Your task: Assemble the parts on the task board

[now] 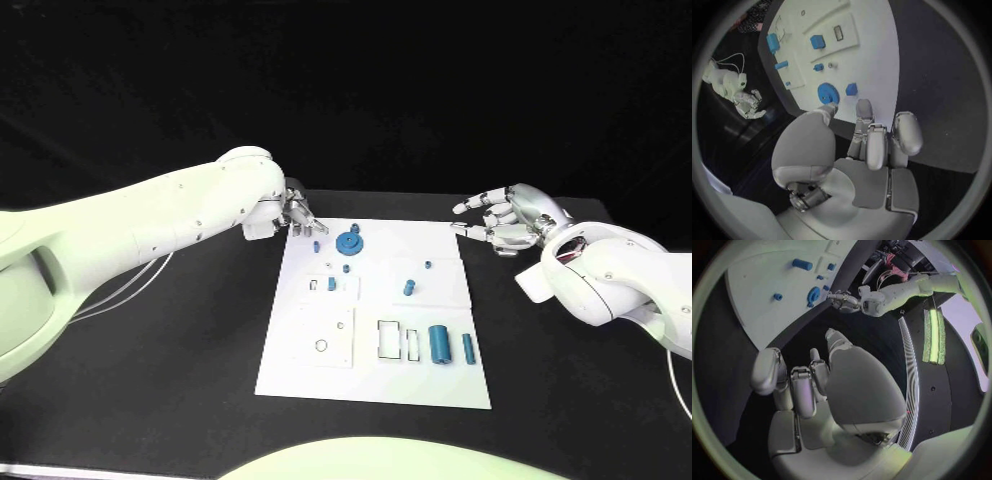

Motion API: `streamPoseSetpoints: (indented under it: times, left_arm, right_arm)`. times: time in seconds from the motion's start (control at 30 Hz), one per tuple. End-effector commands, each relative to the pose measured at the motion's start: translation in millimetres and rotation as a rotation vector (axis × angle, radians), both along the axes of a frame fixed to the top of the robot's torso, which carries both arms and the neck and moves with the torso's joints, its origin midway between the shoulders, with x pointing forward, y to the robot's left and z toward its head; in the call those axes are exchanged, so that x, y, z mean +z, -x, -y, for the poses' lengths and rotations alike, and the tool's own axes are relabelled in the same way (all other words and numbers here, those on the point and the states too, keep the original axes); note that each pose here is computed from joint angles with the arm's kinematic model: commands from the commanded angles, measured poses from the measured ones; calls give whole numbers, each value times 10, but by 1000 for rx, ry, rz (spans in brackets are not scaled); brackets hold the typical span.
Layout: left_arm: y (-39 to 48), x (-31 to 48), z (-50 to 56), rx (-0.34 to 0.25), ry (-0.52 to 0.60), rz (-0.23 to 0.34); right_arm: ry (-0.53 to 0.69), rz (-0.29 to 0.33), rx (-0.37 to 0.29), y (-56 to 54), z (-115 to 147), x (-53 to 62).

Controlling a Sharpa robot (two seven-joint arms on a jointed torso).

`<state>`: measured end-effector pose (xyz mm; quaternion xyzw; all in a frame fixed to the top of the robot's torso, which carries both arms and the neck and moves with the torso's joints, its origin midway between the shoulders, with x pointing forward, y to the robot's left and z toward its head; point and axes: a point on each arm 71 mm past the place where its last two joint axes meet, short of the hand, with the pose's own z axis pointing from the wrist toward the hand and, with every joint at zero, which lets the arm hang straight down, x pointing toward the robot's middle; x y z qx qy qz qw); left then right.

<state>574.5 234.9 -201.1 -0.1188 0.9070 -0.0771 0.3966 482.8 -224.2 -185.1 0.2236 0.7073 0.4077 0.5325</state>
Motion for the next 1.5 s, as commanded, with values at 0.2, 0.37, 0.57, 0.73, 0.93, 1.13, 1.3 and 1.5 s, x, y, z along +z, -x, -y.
streamPoseSetpoints:
  times: [0.2,0.37,0.57,0.73,0.93,1.13,1.3,1.5]
  left_arm:
    - [26,-78,56,-36,2,-58]
    - [27,-114,53,-35,1,-68]
    - [28,-129,51,-32,9,-74]
    - [32,-135,61,-31,21,-80]
    - [44,-145,71,-36,39,-101]
    - [47,-152,66,-37,43,-110]
    - [44,-153,57,-31,47,-108]
    - [37,-150,52,-21,63,-100]
  right_arm:
    - [3,12,14,5,-16,6]
    - [3,13,14,6,-17,6]
    - [3,13,14,6,-17,6]
    - [3,13,14,7,-19,7]
    - [3,13,15,7,-19,6]
    - [4,13,15,7,-18,6]
    - [4,13,14,8,-16,7]
    - [3,13,15,9,-16,7]
